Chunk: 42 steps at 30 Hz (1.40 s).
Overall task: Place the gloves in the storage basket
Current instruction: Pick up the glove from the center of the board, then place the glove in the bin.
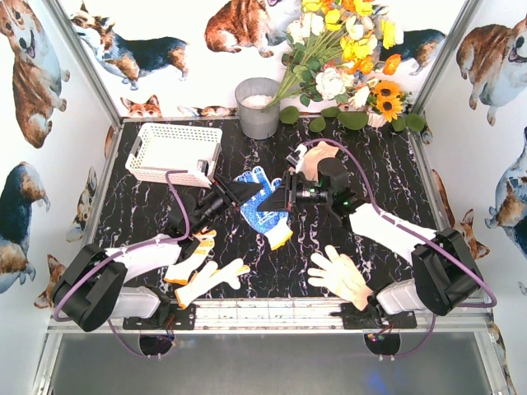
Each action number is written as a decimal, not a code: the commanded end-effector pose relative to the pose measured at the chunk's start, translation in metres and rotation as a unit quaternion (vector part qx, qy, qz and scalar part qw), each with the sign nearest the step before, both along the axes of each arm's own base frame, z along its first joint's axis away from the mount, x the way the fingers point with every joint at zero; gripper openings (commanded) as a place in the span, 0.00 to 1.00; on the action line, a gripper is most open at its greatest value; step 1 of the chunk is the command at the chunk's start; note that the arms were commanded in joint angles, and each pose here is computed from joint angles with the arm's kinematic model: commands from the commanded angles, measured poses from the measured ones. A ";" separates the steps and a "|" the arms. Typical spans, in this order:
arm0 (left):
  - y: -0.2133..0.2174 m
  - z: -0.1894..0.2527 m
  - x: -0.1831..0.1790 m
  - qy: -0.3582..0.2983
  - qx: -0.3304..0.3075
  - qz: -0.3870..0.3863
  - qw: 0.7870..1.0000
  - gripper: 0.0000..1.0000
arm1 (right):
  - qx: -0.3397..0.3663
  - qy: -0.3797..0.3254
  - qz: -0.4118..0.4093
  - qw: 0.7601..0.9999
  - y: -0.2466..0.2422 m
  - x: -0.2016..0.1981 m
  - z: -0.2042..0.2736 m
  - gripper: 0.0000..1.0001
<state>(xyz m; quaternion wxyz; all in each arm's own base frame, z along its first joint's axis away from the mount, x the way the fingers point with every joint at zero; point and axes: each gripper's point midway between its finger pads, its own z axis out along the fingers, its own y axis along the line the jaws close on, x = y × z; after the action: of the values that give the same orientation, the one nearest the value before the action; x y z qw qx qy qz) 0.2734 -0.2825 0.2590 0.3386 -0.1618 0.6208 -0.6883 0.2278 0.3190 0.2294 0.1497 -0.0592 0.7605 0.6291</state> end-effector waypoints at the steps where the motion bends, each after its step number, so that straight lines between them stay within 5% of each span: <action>1: 0.009 0.010 0.006 -0.021 0.005 0.022 1.000 0.18 | 0.002 -0.051 -0.001 0.999 0.005 0.007 0.018 0.00; 8: 0.014 0.005 0.018 -0.026 0.046 0.041 0.998 0.00 | -0.008 -0.064 0.000 0.998 0.011 0.021 0.014 0.00; 17: 0.033 0.001 0.038 -0.039 0.073 0.072 0.994 0.00 | -0.029 -0.085 -0.003 0.996 0.024 0.049 0.001 0.01; 27: 0.051 0.009 0.060 -0.064 0.096 0.092 0.989 0.00 | -0.036 -0.113 0.003 0.993 0.034 0.070 -0.007 0.40; 42: 0.052 0.023 0.065 -0.079 0.119 0.084 0.986 0.00 | -0.046 -0.140 -0.025 0.989 0.008 0.070 -0.006 0.67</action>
<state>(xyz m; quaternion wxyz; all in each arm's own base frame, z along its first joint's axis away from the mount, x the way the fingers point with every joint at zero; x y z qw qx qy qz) 0.3352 -0.2361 0.2608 0.4348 -0.1327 0.6655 -0.5920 0.2954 0.3329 0.1959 0.2154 -0.1110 0.7847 0.5706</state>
